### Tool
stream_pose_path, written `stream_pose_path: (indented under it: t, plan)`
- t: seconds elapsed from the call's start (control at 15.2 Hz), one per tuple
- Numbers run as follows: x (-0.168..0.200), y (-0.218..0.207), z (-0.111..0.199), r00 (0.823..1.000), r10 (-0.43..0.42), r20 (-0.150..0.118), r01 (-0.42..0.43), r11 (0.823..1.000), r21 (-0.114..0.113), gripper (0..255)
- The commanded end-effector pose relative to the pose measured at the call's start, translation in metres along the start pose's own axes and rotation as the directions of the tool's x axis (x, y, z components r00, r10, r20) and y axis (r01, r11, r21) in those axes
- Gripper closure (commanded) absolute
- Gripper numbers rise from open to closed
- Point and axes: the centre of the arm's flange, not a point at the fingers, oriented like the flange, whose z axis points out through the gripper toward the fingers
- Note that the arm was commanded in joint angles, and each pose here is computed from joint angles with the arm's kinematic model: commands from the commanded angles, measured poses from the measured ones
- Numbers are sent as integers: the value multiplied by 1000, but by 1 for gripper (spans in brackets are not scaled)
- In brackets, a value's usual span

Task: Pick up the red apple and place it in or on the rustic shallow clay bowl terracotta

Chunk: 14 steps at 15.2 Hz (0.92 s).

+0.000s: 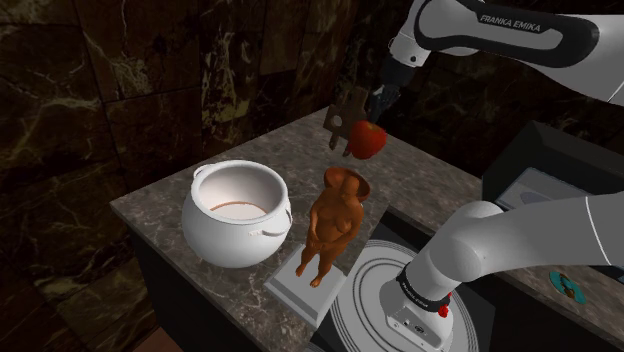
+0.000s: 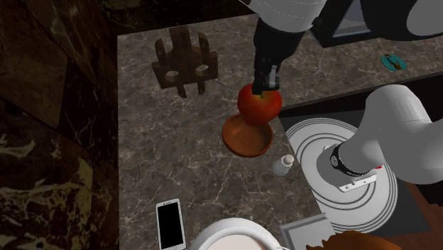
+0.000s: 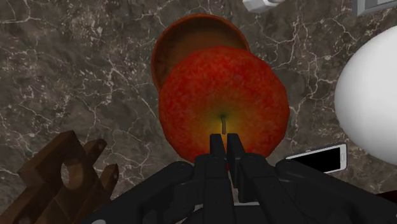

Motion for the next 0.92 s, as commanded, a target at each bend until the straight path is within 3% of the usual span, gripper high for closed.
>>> stream_pose_path:
  t: [0.0, 0.86]
  plan:
    - [-1, 1, 10, 1000, 0, -1, 0, 1000, 0, 255]
    - [-7, 2, 78, 1000, 0, -1, 0, 1000, 0, 255]
